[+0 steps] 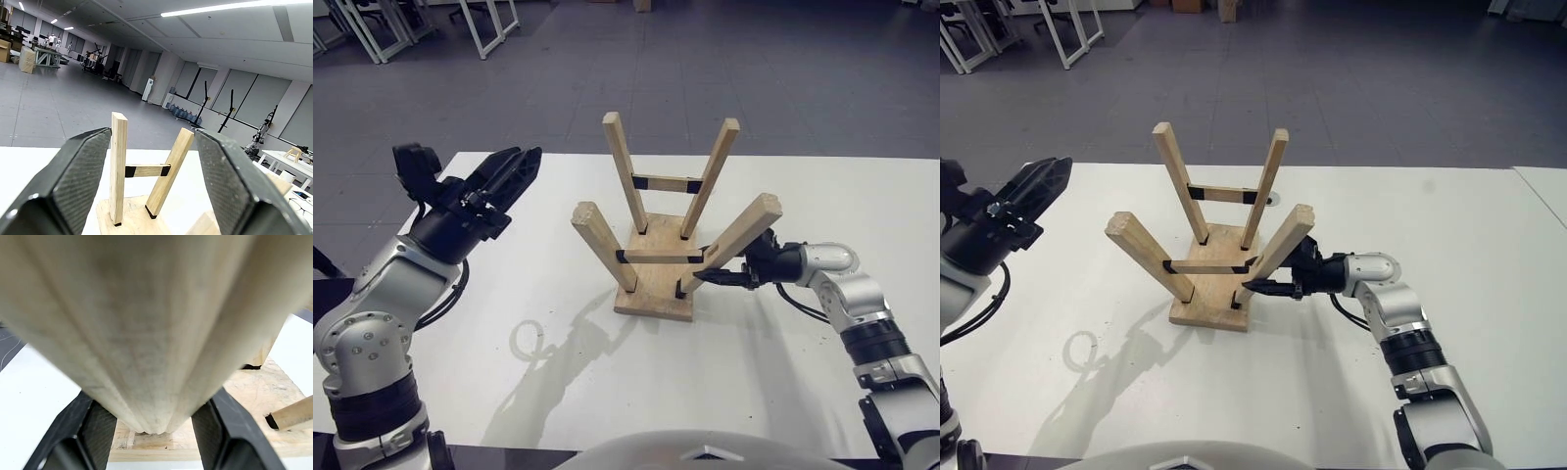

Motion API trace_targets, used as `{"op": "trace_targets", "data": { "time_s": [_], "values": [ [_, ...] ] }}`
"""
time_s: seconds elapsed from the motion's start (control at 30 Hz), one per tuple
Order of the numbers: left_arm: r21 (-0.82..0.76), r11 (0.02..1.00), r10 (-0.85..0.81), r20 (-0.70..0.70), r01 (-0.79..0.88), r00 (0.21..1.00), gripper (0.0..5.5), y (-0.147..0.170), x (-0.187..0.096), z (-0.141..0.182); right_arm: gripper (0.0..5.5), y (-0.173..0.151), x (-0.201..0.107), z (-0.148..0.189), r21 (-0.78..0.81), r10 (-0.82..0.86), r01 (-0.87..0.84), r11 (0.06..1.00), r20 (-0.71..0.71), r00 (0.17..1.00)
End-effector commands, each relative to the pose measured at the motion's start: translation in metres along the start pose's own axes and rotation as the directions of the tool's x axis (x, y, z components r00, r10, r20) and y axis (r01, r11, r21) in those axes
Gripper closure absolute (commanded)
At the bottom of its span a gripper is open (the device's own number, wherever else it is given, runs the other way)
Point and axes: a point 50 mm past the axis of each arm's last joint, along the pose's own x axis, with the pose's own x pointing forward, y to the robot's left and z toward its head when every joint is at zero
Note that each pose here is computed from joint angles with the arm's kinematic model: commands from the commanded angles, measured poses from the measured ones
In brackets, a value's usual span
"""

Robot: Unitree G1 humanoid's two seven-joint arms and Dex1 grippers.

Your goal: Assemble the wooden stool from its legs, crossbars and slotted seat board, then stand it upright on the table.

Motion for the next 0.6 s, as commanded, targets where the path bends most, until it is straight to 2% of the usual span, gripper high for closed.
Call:
{"op": "trace_targets", "data": {
  "time_s": [0.03, 0.2, 0.4, 0.53, 0.6],
  "values": [
    [-0.003, 1.0, 0.003, -0.017, -0.003, 1.0, 2.37, -0.002, 0.002, -0.003, 3.47, 0.009, -0.003, -0.02, -0.028, -0.003, -0.002, 1.0, -0.172, 0.985],
    [-0.004, 1.0, 0.002, -0.023, -0.002, 1.0, 2.37, -0.005, 0.004, -0.005, 3.47, 0.02, -0.004, -0.037, -0.076, 0.024, -0.051, 0.996, -0.322, 0.946],
    [0.038, 0.998, -0.058, -0.038, 0.059, 0.998, 2.37, -0.019, 0.006, 0.001, 3.47, 0.019, -0.006, -0.036, 0.061, 0.054, -0.039, 0.997, -0.277, 0.959],
    [0.176, 0.98, -0.105, 0.037, 0.097, 0.994, 2.37, -0.039, 0.023, 0.033, 3.47, 0.017, 0.0, -0.03, 0.06, 0.059, -0.045, 0.997, -0.264, 0.963],
    [0.299, 0.949, -0.106, 0.009, 0.099, 0.994, 2.37, -0.054, 0.036, 0.046, 3.47, 0.017, 0.001, -0.028, 0.042, 0.052, -0.043, 0.998, -0.262, 0.964]
  ]
}}
